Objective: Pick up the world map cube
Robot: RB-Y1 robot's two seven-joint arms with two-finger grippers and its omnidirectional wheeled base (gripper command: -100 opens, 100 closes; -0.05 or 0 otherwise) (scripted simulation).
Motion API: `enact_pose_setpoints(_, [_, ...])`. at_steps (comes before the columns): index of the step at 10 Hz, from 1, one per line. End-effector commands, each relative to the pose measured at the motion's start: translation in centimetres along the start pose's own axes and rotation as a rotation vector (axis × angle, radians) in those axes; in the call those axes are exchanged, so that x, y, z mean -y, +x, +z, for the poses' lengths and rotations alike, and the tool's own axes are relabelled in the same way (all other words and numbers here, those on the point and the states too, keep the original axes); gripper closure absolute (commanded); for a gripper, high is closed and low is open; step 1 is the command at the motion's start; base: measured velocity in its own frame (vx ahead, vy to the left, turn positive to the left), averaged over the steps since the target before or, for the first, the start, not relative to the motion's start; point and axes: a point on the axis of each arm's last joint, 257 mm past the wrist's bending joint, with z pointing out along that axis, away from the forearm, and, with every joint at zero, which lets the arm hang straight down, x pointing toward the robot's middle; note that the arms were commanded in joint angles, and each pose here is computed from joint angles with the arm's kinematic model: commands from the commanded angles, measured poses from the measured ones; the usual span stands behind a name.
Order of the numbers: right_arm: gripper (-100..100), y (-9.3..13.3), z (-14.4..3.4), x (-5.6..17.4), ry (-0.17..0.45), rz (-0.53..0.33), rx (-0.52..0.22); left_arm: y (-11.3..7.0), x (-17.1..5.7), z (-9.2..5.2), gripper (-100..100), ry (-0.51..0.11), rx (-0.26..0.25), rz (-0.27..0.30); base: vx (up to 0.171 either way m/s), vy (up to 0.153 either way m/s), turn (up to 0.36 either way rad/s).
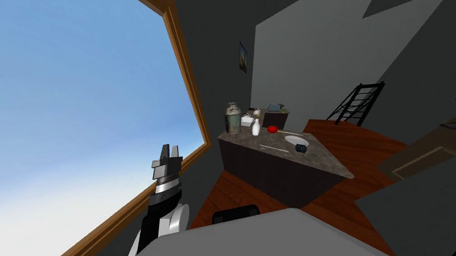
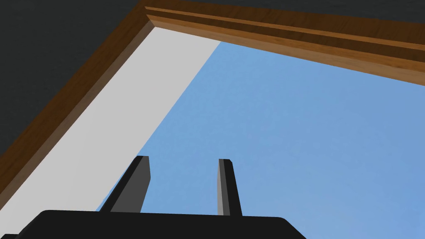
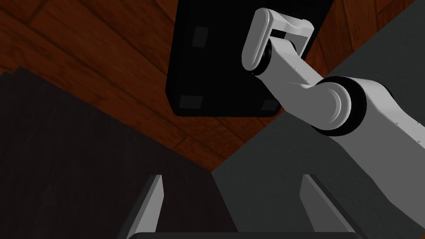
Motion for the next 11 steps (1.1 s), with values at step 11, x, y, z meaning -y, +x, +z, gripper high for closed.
enact_pose_setpoints(11, [-100,5.6,-17.1,14.8,0.312,-0.093,-0.393,0.0,0.0,0.0,0,0.000,0.000,0.000,0.102,-0.079,0.147])
